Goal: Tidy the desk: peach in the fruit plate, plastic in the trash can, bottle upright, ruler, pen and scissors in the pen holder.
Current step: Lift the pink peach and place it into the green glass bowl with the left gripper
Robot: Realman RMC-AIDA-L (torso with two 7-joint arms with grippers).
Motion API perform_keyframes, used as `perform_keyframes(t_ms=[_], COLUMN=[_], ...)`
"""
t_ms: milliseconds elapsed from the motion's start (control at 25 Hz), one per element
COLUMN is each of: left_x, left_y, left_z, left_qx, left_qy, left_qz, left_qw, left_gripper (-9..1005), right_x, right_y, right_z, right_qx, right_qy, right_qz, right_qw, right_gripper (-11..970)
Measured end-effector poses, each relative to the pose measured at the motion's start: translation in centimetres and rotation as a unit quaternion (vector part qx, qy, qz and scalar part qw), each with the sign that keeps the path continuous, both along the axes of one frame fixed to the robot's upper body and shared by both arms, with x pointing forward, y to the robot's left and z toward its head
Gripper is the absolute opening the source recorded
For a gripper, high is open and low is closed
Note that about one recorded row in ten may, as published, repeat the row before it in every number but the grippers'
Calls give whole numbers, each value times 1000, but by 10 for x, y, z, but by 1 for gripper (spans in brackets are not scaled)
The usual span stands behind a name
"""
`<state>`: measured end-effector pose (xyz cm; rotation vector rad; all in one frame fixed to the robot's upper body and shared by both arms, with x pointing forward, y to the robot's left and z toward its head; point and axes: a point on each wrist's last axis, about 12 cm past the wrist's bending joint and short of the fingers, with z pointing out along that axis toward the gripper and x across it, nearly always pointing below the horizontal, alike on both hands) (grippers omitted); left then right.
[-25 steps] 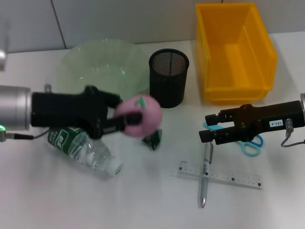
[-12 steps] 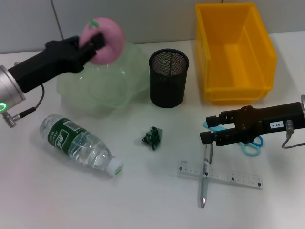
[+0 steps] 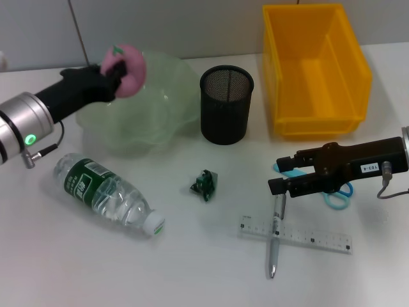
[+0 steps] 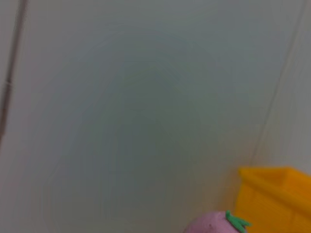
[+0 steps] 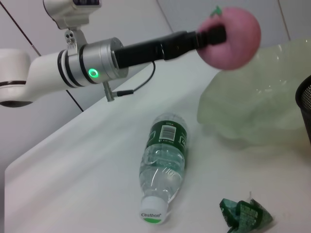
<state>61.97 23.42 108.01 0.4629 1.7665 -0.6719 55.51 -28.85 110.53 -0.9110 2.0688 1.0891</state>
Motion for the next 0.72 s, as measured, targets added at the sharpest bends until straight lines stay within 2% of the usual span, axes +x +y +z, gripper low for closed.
perform_keyframes(t_ms=[80, 160, 360, 720], left_x=[0, 2, 3, 4], left_y=[-1, -9, -10, -9], left_z=[-1, -4, -5, -5], left_qx=[4, 36, 46, 50], left_qy=[0, 4, 6, 5], left_qz=[-3, -15, -15, -9], left_qw=[1000, 999, 999, 999], left_gripper=[146, 152, 362, 562], right_x=[0, 0, 0, 1], right_y=[0, 1, 4, 8], right_z=[0, 0, -1, -2], right_qx=[0, 0, -2, -9], right_qy=[0, 0, 2, 4], right_qz=[0, 1, 7, 14], right_qw=[1000, 1000, 1000, 1000], right_gripper=[753, 753, 753, 753])
